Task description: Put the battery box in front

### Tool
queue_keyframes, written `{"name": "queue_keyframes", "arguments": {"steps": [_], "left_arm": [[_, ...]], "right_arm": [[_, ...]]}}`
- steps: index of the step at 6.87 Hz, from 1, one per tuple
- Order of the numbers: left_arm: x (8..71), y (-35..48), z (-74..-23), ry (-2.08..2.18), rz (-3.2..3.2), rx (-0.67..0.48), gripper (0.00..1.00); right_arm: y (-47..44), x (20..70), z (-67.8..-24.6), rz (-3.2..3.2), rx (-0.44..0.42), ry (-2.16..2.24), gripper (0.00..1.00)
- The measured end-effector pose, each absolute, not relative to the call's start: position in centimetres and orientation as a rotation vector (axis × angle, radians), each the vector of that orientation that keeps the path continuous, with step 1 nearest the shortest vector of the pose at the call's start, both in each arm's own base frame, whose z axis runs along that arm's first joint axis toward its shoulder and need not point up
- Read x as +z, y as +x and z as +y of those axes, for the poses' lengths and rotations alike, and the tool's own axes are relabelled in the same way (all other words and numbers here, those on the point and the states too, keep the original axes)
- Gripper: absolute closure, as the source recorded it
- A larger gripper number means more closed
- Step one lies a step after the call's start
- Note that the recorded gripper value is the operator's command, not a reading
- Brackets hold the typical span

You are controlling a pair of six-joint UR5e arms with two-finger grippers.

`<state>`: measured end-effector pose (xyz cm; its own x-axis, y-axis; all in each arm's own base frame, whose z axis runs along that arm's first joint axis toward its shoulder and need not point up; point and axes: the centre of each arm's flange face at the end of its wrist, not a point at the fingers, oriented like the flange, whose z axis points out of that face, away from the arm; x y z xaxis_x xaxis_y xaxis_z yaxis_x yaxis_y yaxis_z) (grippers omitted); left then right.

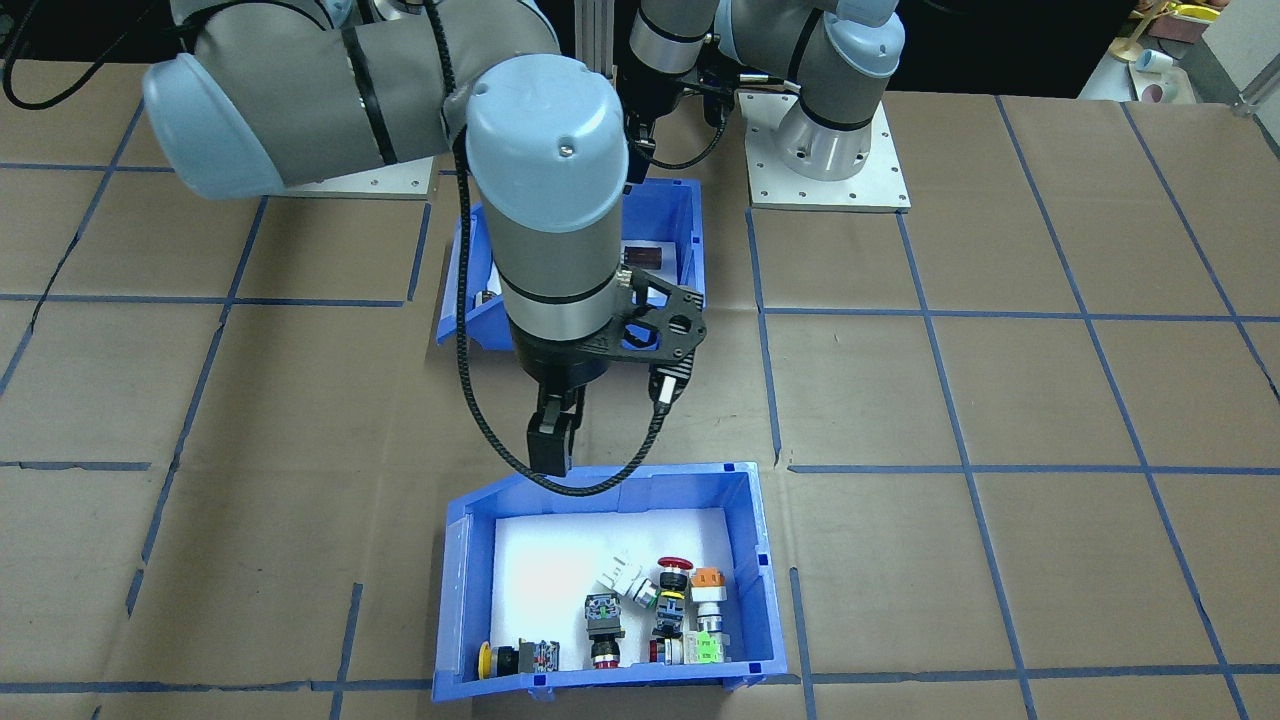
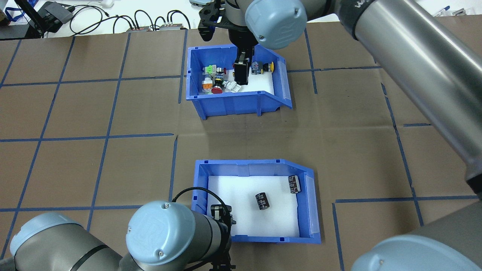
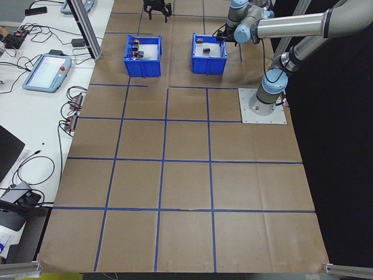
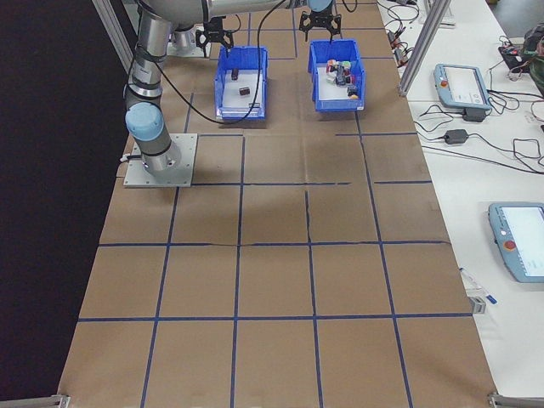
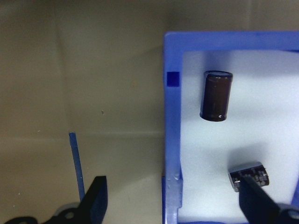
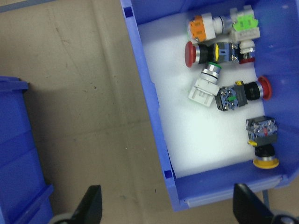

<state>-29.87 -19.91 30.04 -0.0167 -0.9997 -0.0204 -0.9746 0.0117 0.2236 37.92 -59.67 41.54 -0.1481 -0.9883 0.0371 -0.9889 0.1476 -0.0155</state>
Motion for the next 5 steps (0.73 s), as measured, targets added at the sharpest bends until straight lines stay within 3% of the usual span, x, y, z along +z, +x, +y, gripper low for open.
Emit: {"name": "queue_keyframes", "arguments": {"steps": [3, 5], "left_arm": [[28.2, -30.6, -20.3, 2.131, -2.101, -0.294, 0.07], [26.0, -31.2, -21.2, 2.162, -2.119, -0.307, 0.18]], "right_arm": [[41.9, 37.1, -59.3, -2.227, -0.033, 2.21, 0.0], [44.7, 32.0, -58.9, -2.18, -0.12, 2.264, 0.0]]}}
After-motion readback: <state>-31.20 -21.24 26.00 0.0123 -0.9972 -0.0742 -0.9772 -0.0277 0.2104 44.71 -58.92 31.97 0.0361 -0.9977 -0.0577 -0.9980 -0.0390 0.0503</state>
